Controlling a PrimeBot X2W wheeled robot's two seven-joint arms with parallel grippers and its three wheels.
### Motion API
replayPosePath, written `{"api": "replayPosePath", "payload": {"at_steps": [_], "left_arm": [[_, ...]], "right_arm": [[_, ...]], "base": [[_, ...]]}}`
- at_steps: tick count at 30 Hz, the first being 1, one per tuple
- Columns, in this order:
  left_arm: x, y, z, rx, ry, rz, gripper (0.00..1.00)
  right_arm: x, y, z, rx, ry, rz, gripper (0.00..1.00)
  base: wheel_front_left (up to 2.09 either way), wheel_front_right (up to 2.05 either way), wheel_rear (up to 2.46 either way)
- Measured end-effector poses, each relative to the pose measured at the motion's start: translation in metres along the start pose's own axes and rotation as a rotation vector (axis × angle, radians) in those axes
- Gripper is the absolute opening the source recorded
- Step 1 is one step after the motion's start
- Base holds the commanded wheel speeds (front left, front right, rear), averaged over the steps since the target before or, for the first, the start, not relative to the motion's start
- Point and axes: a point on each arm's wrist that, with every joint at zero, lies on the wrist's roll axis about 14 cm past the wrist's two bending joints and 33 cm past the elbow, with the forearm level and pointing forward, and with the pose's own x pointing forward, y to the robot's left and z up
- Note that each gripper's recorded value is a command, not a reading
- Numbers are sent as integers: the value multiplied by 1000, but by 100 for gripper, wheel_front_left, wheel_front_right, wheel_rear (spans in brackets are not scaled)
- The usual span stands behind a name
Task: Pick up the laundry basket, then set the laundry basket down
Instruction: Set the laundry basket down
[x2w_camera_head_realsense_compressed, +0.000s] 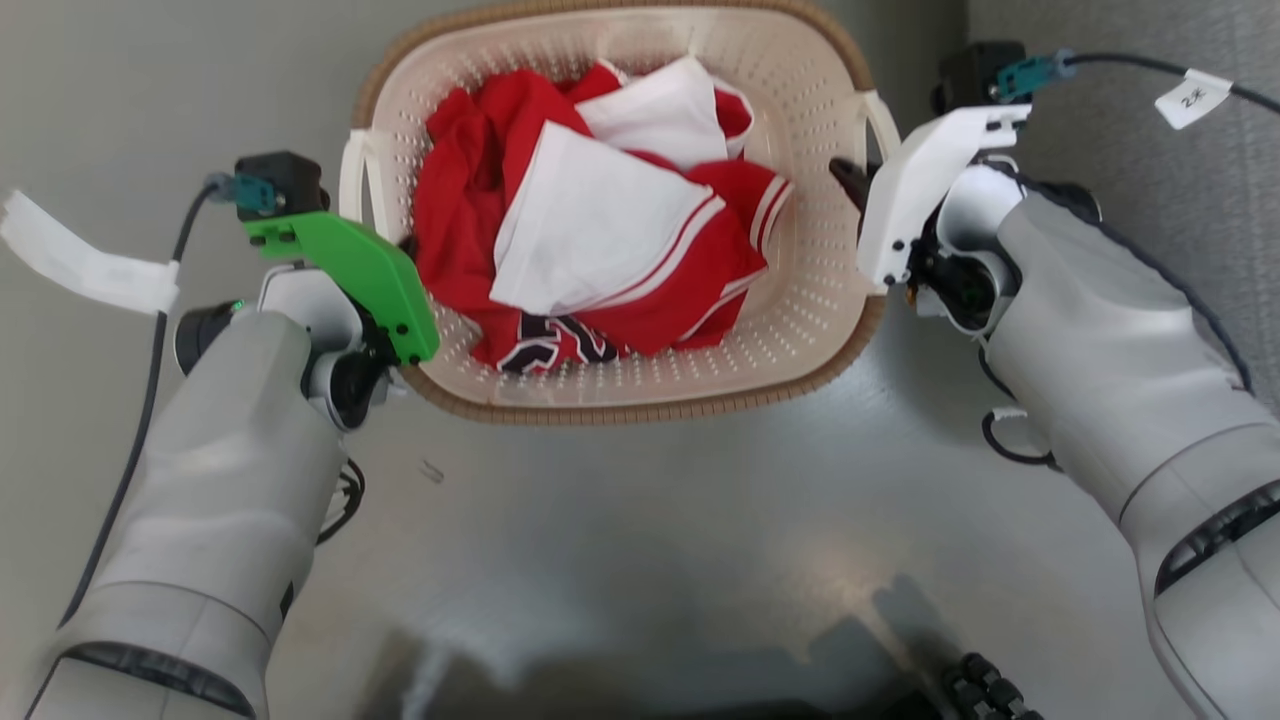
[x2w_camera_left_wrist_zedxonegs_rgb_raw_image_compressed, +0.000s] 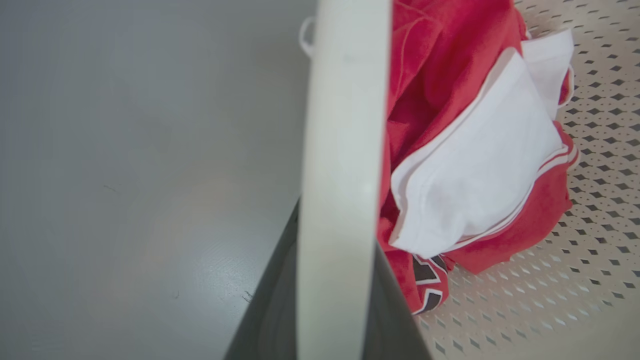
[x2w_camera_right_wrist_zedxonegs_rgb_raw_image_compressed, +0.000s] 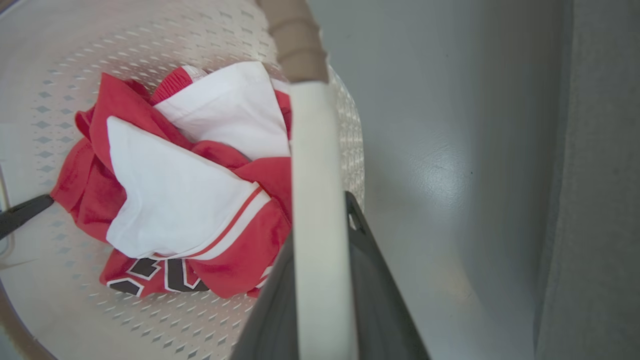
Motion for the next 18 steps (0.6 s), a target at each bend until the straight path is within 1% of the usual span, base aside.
{"api": "replayPosePath", "payload": {"at_steps": [8, 18], "left_arm": [[20, 12, 3, -16, 1, 9, 0], [42, 30, -9, -44, 33, 28, 0]], "right_arm": [[24, -8, 1, 9, -3, 1, 0], [52, -16, -14, 29, 32, 2, 0]], "base": [[0, 0, 0], [0, 0, 0]]}}
